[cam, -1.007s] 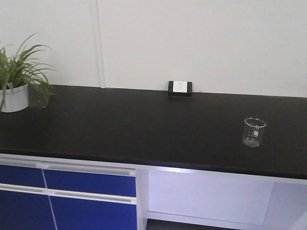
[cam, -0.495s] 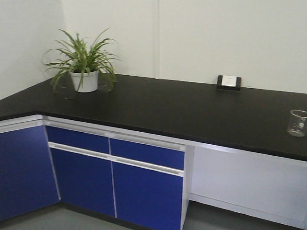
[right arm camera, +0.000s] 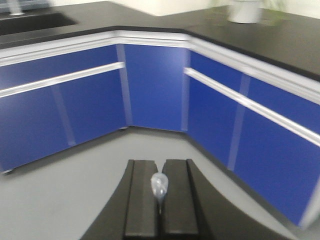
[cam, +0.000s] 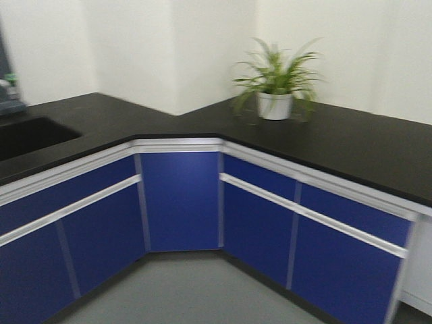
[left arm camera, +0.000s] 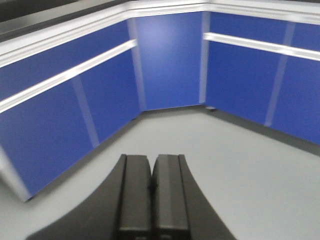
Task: Grab transparent chemical and place on left bench
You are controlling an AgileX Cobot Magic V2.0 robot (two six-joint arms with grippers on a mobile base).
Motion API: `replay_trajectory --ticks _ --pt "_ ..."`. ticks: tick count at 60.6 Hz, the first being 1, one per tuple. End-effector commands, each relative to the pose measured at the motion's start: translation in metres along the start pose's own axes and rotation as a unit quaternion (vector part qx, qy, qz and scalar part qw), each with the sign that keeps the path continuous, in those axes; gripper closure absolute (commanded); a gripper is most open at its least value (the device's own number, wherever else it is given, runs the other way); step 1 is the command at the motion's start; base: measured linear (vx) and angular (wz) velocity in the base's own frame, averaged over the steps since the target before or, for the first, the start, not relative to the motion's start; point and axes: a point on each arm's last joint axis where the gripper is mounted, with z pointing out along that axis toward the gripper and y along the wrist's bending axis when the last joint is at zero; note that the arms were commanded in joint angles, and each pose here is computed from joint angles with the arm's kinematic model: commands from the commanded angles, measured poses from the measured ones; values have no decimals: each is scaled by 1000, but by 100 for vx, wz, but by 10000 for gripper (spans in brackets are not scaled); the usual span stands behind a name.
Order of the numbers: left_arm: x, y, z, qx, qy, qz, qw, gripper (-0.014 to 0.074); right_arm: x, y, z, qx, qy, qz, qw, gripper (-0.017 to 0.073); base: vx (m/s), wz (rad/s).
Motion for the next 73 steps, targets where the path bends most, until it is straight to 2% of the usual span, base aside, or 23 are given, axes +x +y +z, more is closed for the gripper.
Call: replay_trajectory --ticks 1,35,73 --pt "-3 0 -1 -1 -41 -4 999 597 -13 -2 -2 13 -33 8 999 560 -19 82" --pt "-3 0 -1 -1 -41 -4 999 597 -13 -2 -2 13 -33 8 999 560 -8 68" --pt "-3 0 -1 -1 -41 -4 999 597 -13 -2 -2 13 -33 8 999 560 14 64"
